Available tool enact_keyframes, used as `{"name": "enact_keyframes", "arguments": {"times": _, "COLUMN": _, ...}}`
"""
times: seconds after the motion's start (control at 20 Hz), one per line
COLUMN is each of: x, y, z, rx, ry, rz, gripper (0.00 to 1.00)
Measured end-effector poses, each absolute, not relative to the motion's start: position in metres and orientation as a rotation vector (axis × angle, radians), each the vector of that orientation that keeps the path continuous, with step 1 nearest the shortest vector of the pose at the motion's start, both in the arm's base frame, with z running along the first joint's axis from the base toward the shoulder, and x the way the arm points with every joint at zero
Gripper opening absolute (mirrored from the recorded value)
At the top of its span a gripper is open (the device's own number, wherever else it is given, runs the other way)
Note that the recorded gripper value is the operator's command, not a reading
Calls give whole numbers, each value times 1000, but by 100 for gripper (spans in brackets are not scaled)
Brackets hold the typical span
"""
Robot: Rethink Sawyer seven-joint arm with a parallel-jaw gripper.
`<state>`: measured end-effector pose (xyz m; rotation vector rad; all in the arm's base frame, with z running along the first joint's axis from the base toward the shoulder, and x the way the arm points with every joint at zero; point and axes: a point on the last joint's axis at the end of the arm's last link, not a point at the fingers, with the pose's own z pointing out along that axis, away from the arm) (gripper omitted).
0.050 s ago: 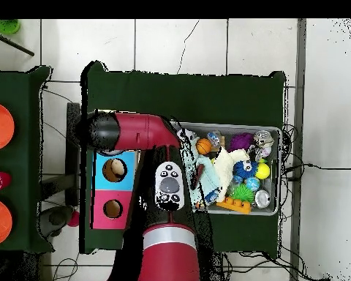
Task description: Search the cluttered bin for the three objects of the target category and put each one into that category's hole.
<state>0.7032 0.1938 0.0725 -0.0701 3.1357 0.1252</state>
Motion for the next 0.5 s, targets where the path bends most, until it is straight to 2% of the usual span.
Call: {"name": "enact_keyframes", "arguments": {"times": 0.5, "x": 699, "y": 195, "z": 57, "rx": -71, "ry": 3166, "rz": 130, "gripper": 0}}
